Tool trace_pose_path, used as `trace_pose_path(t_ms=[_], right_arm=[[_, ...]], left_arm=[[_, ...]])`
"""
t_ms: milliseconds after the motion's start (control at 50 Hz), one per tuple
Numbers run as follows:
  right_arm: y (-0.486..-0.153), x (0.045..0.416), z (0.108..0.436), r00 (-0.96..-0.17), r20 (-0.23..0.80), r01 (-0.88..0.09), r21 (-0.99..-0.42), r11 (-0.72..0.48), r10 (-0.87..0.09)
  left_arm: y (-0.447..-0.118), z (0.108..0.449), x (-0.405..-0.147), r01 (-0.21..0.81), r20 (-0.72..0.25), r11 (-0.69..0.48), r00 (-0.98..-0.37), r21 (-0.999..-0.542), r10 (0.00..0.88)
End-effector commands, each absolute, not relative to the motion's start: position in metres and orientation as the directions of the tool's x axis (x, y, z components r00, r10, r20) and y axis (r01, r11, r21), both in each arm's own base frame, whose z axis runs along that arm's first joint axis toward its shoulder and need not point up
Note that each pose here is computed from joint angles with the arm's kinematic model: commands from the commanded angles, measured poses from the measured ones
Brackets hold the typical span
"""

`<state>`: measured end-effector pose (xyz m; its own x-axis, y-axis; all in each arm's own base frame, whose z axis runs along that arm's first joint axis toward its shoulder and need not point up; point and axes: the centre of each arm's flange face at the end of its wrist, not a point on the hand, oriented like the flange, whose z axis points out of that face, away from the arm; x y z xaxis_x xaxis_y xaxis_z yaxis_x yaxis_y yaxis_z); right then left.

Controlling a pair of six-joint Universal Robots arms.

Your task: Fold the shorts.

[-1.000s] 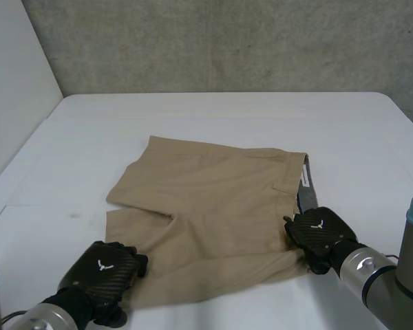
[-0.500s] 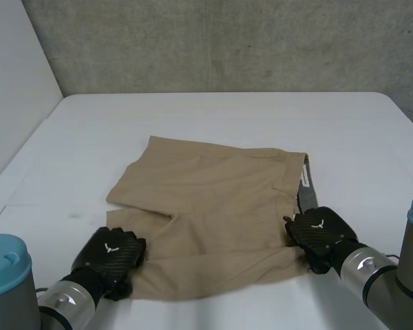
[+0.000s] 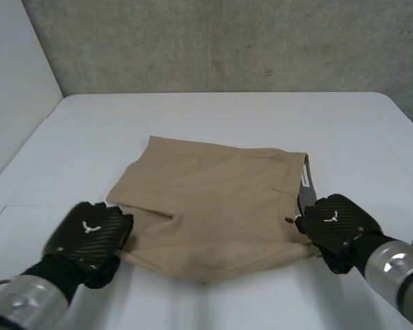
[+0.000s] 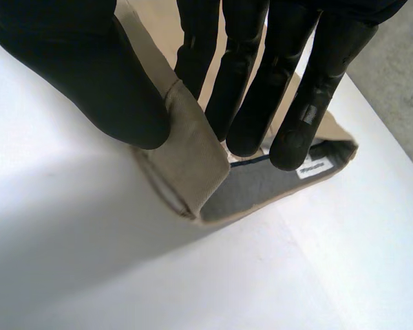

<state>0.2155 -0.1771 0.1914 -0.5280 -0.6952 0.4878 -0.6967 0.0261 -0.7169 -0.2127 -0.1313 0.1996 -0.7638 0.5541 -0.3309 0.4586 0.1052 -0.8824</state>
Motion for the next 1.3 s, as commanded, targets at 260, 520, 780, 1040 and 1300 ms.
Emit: trace_pose_path(t_ms=[260,520,780,1040,1300], right_arm=[[-0.152,0.208,0.241,-0.404,0.577,-0.774,-0.629,-0.071,-0.710],[-0.244,0.234,0.206,-0.474,0.593,-0.754,-0.656,-0.049,-0.651],[-0.338,0.278,0.170,-0.530,0.683,-0.741,-0.661,-0.117,-0.504],[-0.383,0.306,0.140,-0.557,0.720,-0.721,-0.666,-0.189,-0.414],[-0.354,0.282,0.269,-0.800,0.532,-0.474,-0.844,-0.252,-0.277]], left_arm=[[-0.117,0.253,-0.202,0.419,-0.339,0.041,-0.785,-0.907,0.518],[-0.245,0.208,-0.256,0.420,-0.348,0.030,-0.789,-0.907,0.507],[-0.360,0.176,-0.308,0.441,-0.456,-0.136,-0.794,-0.887,0.402],[-0.391,0.144,-0.343,0.511,-0.592,-0.318,-0.763,-0.798,0.259],[-0.350,0.206,-0.335,0.447,-0.537,-0.337,-0.804,-0.829,0.255]])
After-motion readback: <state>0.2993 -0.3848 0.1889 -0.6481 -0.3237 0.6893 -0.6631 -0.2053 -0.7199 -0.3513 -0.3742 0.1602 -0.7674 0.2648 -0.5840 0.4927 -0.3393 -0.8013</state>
